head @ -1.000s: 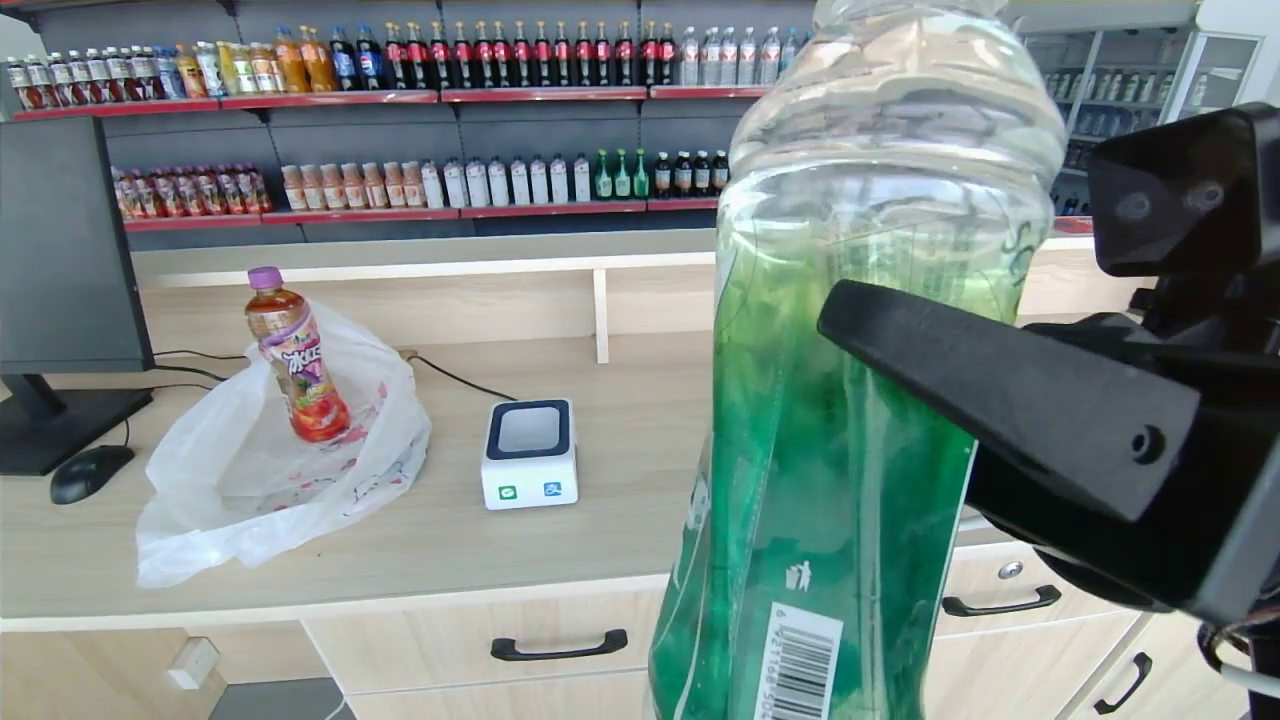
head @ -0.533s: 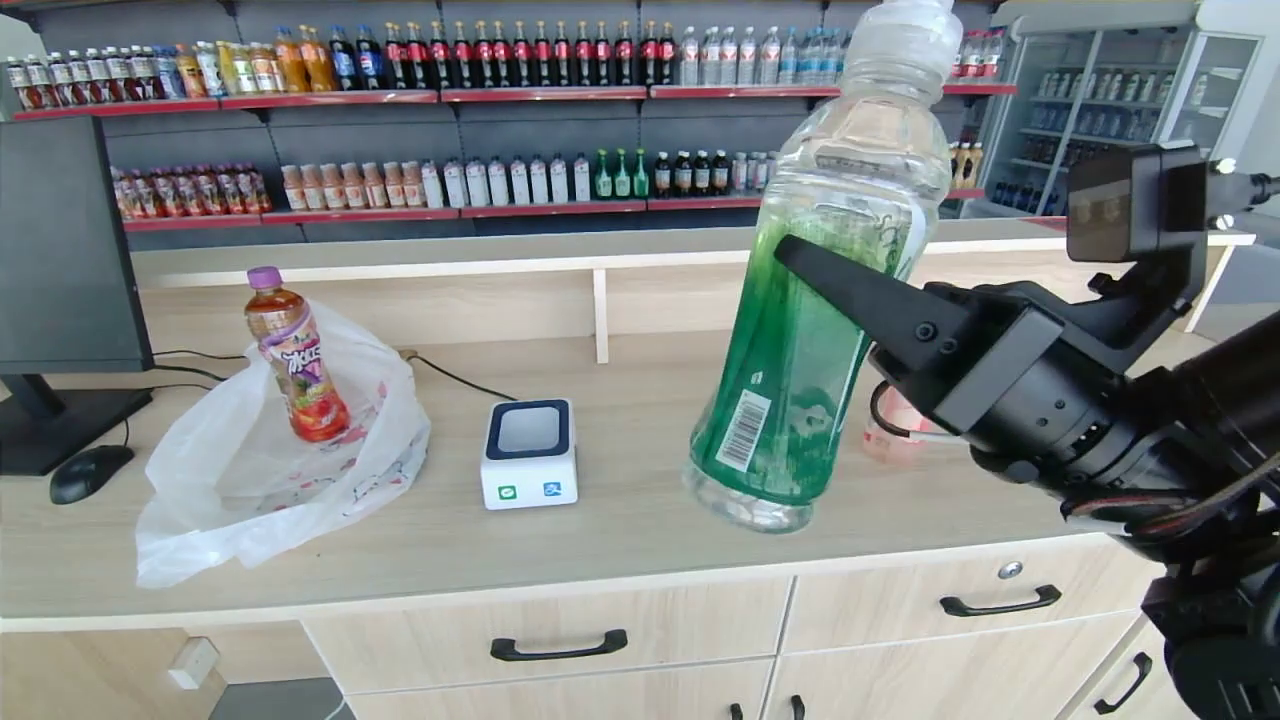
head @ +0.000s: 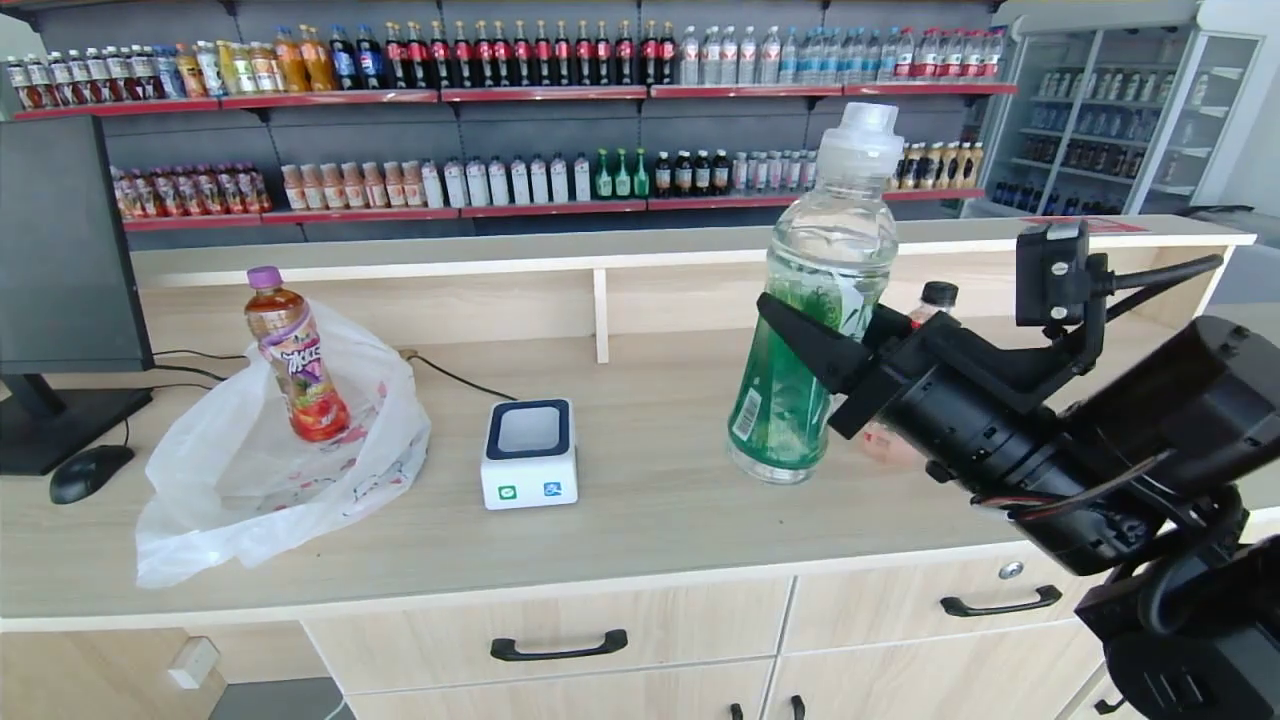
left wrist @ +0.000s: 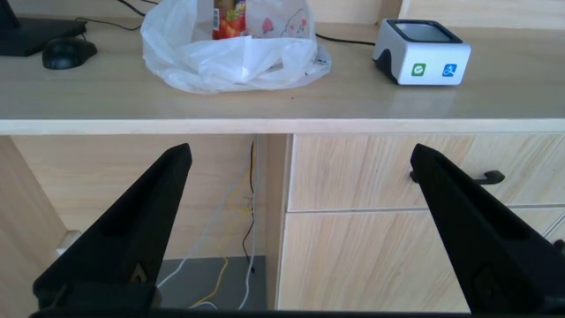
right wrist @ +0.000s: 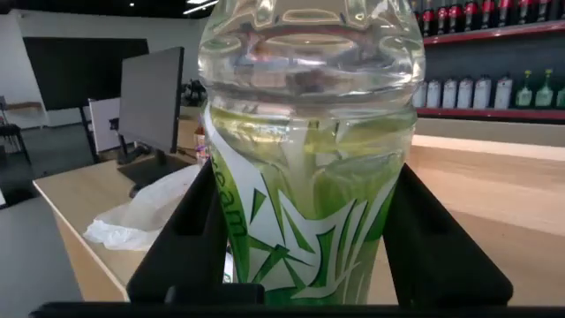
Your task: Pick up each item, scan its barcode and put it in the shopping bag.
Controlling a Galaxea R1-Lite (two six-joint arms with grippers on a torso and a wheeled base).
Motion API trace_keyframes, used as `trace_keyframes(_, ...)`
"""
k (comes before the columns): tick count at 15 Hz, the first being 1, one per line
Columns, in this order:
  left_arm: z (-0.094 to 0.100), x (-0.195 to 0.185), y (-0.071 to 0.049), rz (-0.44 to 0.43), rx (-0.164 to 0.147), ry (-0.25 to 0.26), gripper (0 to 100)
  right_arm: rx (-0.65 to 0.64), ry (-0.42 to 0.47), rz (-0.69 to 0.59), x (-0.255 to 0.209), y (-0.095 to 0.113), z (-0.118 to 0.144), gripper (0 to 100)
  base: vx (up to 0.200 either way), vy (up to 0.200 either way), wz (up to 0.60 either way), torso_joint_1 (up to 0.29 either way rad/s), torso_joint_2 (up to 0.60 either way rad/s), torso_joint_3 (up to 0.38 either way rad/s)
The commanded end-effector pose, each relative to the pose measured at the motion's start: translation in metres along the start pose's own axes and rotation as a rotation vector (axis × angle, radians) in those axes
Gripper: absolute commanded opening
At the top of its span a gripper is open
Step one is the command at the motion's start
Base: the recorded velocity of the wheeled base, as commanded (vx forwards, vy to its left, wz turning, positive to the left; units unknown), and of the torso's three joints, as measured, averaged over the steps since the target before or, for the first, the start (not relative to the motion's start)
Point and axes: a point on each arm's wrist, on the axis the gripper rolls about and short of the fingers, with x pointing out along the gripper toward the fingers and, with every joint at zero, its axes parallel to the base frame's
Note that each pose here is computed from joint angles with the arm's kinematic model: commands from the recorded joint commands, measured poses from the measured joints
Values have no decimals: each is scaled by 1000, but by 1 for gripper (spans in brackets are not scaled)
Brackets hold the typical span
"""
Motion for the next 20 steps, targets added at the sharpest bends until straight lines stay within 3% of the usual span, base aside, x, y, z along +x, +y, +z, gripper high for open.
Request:
trace_keyframes(1, 0, 0, 0, 0, 0, -1, 100, -27, 38, -21, -7, -2, -7, 0, 0, 0, 0, 0, 0, 0)
trace_keyframes(3, 0, 0, 0, 0, 0, 1, 100, -124, 69, -138, -17, -15, -11, 0, 0, 0, 0, 0, 0, 0)
trace_keyframes(6, 0, 0, 0, 0, 0, -1, 100, -162, 119, -306, -35, -27, -15, 0, 0, 0, 0, 0, 0, 0)
trace_keyframes(12, 0, 0, 0, 0, 0, 1, 100, -260, 45, -366, -31, -45, 7, 0, 0, 0, 0, 0, 0, 0)
trace_keyframes(14, 0, 0, 0, -2, 0, -1, 100, -272, 45, -402, -31, -57, 6, 0, 0, 0, 0, 0, 0, 0)
trace_keyframes(18, 0, 0, 0, -2, 0, 1, 100, -319, 39, -570, -55, -100, 19, 0, -50, 0, 0, -1, 1, 2)
trace_keyframes(20, 0, 0, 0, -2, 1, 1, 100, -325, 22, -581, -54, -104, 23, 0, 0, 0, 0, 0, 0, 0)
